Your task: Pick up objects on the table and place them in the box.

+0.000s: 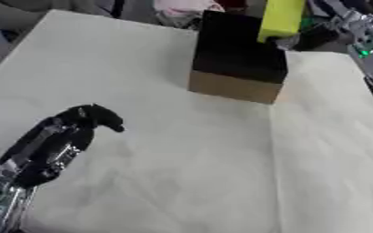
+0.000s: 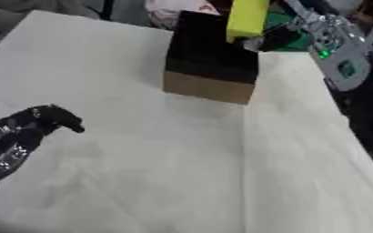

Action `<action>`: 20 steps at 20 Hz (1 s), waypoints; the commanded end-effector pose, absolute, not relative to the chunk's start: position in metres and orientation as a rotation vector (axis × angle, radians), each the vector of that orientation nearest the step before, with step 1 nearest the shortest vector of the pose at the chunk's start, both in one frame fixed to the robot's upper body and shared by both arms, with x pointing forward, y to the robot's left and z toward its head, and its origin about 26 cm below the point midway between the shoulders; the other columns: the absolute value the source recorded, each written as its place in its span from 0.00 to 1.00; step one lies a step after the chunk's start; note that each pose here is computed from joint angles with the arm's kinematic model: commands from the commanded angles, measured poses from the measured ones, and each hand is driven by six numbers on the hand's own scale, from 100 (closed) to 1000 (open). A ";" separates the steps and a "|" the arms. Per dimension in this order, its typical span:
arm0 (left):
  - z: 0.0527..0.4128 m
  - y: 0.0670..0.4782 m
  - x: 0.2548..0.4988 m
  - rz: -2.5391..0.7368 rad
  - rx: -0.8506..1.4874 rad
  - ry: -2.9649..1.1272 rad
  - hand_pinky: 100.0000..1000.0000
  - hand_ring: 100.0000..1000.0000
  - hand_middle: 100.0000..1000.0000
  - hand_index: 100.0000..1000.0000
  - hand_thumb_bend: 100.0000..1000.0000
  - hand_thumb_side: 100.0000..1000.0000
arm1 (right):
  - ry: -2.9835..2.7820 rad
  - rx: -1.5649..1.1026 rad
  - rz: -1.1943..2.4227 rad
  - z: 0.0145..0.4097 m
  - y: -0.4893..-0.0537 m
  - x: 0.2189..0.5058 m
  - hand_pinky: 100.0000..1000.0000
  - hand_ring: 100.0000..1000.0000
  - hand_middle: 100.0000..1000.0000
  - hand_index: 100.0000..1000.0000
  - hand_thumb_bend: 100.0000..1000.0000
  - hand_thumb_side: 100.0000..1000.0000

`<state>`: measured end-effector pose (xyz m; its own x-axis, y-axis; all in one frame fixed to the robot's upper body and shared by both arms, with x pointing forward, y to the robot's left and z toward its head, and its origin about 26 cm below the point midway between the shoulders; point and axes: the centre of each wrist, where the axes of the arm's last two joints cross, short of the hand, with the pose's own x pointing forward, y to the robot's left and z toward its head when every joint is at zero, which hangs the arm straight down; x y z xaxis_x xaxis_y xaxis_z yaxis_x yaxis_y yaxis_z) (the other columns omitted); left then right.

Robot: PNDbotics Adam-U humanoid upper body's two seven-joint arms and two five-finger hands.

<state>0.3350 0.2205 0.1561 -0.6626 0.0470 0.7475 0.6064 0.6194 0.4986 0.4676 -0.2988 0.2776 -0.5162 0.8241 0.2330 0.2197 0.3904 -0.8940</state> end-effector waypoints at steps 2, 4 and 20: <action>0.172 0.213 0.334 -1.064 -0.551 -2.159 0.89 0.69 0.66 0.78 0.01 0.63 | -1.934 -0.965 1.011 0.282 -0.318 0.476 0.66 0.78 0.33 0.55 0.39 0.04; 0.174 0.212 0.334 -1.073 -0.562 -2.163 0.89 0.69 0.66 0.78 0.01 0.63 | -1.924 -0.976 0.968 0.277 -0.321 0.481 0.65 0.78 0.34 0.56 0.39 0.05; 0.175 0.208 0.334 -1.097 -0.593 -2.161 0.89 0.69 0.66 0.78 0.04 0.62 | -1.811 -1.077 0.905 0.239 -0.327 0.495 0.70 0.89 0.71 0.83 0.63 0.23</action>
<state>0.3355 0.2089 0.1654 -0.6744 0.0940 0.7324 0.6428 0.5629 0.5196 0.4955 -0.3199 0.2250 -0.3005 0.9040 0.3042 0.2850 0.3895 -0.8758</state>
